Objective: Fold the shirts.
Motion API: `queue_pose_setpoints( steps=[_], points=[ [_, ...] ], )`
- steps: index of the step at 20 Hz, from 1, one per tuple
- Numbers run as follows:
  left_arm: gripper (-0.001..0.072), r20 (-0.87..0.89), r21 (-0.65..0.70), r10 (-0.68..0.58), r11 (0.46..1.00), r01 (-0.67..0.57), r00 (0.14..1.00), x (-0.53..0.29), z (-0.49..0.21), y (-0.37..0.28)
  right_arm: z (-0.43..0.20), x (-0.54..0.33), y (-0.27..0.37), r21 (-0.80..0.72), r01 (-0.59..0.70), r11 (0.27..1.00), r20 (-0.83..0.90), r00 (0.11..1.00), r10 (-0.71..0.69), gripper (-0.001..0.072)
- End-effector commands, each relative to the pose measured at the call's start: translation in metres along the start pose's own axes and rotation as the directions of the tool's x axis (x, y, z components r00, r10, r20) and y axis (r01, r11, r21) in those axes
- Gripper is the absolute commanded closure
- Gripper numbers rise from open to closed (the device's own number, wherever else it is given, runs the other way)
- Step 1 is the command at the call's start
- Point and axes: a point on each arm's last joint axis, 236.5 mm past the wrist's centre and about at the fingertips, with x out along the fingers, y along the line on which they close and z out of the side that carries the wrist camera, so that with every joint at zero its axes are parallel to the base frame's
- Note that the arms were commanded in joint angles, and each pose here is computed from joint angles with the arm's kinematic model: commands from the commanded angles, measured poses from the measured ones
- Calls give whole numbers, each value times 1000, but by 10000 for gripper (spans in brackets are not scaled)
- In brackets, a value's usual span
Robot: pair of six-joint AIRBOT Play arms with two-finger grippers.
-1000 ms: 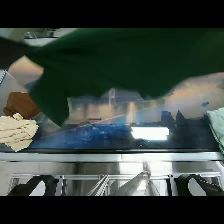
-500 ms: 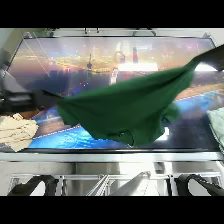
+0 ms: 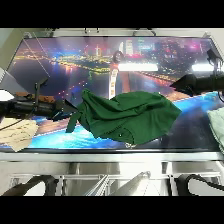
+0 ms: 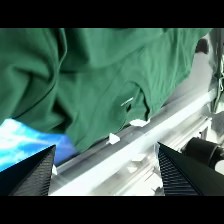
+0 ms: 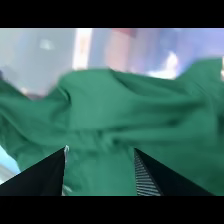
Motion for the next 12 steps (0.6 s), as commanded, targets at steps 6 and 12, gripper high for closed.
queue_pose_setpoints(
  steps=[6,12],
  points=[
    [-8,-50,-173,33,984,-41,998,28,-50,67,-97,62,10,83,-48,995,-255,965,67,253],
    [10,95,-203,163,969,-141,982,32,-24,105,-157,138,73,41,-107,993,-402,909,115,253]
  ],
)
